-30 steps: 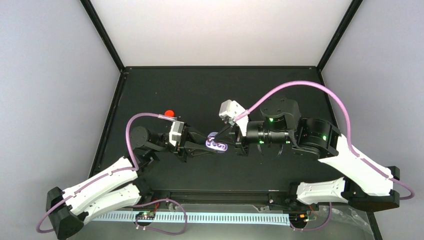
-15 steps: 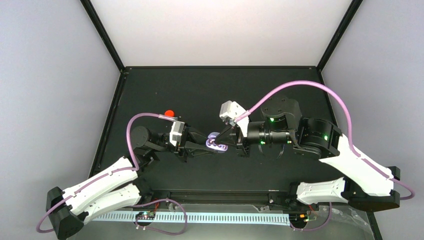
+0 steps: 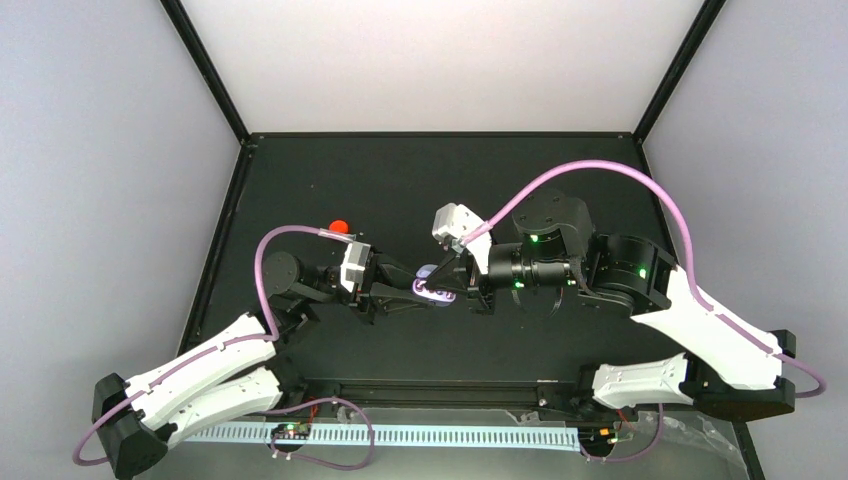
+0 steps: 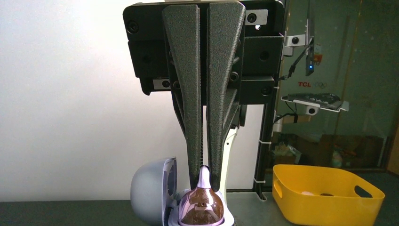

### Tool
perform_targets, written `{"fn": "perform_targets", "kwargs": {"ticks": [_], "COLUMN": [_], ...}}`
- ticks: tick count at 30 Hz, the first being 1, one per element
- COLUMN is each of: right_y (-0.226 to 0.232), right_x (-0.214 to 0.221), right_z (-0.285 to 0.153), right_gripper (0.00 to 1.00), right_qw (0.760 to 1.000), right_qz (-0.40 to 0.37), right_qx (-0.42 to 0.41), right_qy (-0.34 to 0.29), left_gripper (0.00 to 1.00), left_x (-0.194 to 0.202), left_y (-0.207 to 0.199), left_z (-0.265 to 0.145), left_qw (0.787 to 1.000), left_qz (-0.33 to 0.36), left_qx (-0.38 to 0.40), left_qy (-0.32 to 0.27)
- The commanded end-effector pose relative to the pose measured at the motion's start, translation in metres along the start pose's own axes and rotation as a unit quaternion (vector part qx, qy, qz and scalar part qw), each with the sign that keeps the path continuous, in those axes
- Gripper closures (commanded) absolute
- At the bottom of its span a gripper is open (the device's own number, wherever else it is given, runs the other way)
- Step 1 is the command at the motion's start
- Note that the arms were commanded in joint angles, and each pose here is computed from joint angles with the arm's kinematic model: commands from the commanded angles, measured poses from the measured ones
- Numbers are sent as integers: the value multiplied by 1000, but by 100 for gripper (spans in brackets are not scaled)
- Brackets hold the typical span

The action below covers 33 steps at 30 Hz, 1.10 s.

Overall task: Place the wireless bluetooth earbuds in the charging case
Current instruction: Place the earbud in the charging case.

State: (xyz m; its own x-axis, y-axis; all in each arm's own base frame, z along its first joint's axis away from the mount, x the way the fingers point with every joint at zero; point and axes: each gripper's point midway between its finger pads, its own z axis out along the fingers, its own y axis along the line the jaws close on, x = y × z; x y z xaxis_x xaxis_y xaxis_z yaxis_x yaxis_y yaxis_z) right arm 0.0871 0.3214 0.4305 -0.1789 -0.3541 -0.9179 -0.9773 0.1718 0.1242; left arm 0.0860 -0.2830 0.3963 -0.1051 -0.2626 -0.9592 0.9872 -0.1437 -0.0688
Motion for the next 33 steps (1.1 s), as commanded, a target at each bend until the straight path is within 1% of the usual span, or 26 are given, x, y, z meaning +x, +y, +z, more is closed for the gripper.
{"fn": "perform_targets", "kwargs": {"ticks": [1, 11, 22, 24, 26, 28, 33], "right_y": [2, -1, 3, 2, 2, 2, 8], "right_x": [-1, -2, 10, 10, 6, -2, -27], "right_z": [1, 7, 12, 12, 8, 2, -21], "right_gripper": [99, 99, 99, 95, 87, 80, 65], "right_qw": [1000, 1000, 1000, 999, 1000, 1000, 999], "right_qz": [2, 16, 26, 26, 25, 23, 16], "right_qx": [-3, 1, -12, -9, -6, -3, -3], "right_qy": [-1, -18, 12, 15, 10, -3, -41], "left_gripper": [98, 98, 98, 98, 98, 98, 98], "left_x": [-20, -25, -32, -30, -29, -26, -22], "left_y": [-7, -9, -10, -9, -8, -7, -6], "left_z": [2, 0, -3, -3, -3, -3, -4], "left_qw": [999, 999, 998, 998, 999, 999, 999], "left_qz": [28, 32, 39, 37, 36, 35, 32], "left_qx": [8, 6, -6, -6, -7, -8, -10], "left_qy": [-21, -30, -42, -40, -38, -36, -33]}}
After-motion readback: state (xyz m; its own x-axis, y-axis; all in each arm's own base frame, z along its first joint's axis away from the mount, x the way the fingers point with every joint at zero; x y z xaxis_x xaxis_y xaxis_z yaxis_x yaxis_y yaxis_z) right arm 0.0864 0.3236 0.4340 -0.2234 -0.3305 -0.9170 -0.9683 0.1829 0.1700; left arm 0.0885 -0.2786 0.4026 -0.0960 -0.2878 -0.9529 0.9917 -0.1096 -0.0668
